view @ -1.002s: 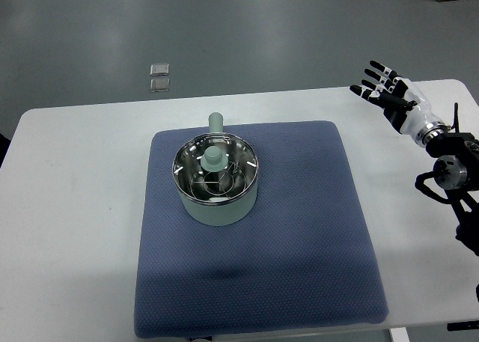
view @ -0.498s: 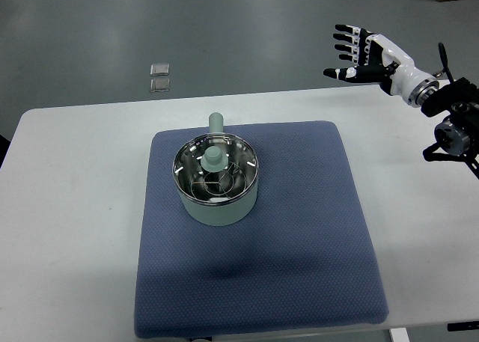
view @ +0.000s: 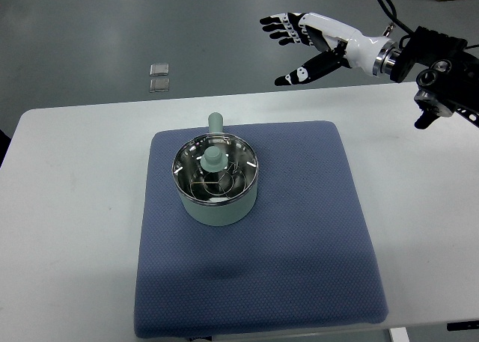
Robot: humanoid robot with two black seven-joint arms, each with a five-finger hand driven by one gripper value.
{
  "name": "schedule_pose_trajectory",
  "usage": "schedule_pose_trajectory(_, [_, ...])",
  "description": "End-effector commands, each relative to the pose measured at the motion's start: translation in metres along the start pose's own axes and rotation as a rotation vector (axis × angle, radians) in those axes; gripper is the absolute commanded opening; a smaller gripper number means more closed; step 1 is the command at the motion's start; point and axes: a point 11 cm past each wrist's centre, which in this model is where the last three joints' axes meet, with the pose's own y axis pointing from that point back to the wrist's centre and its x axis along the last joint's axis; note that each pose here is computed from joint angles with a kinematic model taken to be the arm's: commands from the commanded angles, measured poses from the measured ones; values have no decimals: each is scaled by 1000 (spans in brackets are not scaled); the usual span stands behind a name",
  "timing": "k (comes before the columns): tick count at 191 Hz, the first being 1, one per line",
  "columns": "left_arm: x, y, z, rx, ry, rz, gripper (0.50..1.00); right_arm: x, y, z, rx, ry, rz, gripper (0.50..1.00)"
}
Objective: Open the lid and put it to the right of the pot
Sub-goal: 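Swing the right hand over the pot toward the lid's green knob, then lower the right hand onto the green knob and close fingers around it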
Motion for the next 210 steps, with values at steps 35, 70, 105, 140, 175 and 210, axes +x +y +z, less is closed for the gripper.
schedule_pose_trajectory(35, [0, 0, 0, 0, 0, 0, 1000, -22, -26, -40, 45, 198, -174, 891])
schedule_pose_trajectory(70, [0, 0, 0, 0, 0, 0, 1000, -35, -41, -57, 87, 335, -194, 891])
schedule_pose_trajectory(105, [0, 0, 0, 0, 0, 0, 1000, -60, -51, -71, 137, 440, -270, 891])
schedule_pose_trajectory(140, [0, 0, 0, 0, 0, 0, 1000, -88, -55, -76, 177, 565, -384, 891])
schedule_pose_trajectory(175, [0, 0, 0, 0, 0, 0, 1000, -112, -60, -74, 193, 645, -463, 889])
schedule_pose_trajectory(210, [0, 0, 0, 0, 0, 0, 1000, -116, -63, -70, 151, 696, -475, 885])
